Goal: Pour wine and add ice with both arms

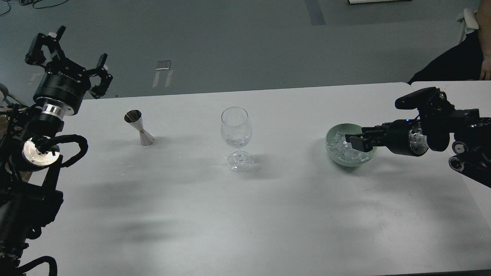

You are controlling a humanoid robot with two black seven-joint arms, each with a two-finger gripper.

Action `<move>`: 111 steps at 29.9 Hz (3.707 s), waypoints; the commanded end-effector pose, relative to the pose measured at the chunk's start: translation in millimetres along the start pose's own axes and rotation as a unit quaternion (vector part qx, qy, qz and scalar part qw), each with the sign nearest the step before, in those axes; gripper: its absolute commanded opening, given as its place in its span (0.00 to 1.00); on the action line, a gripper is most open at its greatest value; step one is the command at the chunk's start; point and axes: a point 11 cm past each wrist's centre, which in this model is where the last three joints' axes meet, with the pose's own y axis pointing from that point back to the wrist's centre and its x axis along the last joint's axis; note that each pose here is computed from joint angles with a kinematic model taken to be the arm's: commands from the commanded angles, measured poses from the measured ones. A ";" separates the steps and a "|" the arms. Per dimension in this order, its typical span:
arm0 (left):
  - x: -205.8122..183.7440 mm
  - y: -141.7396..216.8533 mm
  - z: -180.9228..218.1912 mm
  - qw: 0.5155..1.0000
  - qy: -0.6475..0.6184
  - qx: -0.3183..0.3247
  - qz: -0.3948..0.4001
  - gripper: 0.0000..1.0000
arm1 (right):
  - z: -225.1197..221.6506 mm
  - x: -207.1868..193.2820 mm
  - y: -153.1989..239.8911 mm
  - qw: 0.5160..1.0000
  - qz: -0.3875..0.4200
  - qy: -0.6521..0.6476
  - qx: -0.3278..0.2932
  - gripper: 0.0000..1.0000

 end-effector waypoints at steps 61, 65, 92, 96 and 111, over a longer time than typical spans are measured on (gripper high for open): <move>11.9 10.7 1.5 1.000 -0.008 0.005 0.014 0.97 | -4.1 -6.3 -17.5 0.999 -0.004 0.001 -0.038 0.07; 14.1 11.1 5.6 1.000 -0.009 0.001 0.017 0.97 | 18.8 25.2 8.7 0.997 0.047 -0.017 -0.059 0.08; 20.1 13.5 20.6 0.999 -0.026 -0.005 0.019 0.97 | -216.6 138.9 -51.8 0.970 0.174 0.030 0.169 0.06; 21.9 14.2 26.2 0.999 -0.034 -0.006 0.019 0.97 | -227.3 141.0 -53.5 0.968 0.174 0.030 0.179 0.06; 22.9 15.0 26.1 0.999 -0.035 -0.004 0.018 0.97 | -222.3 135.8 -35.1 0.966 0.176 0.048 0.185 0.07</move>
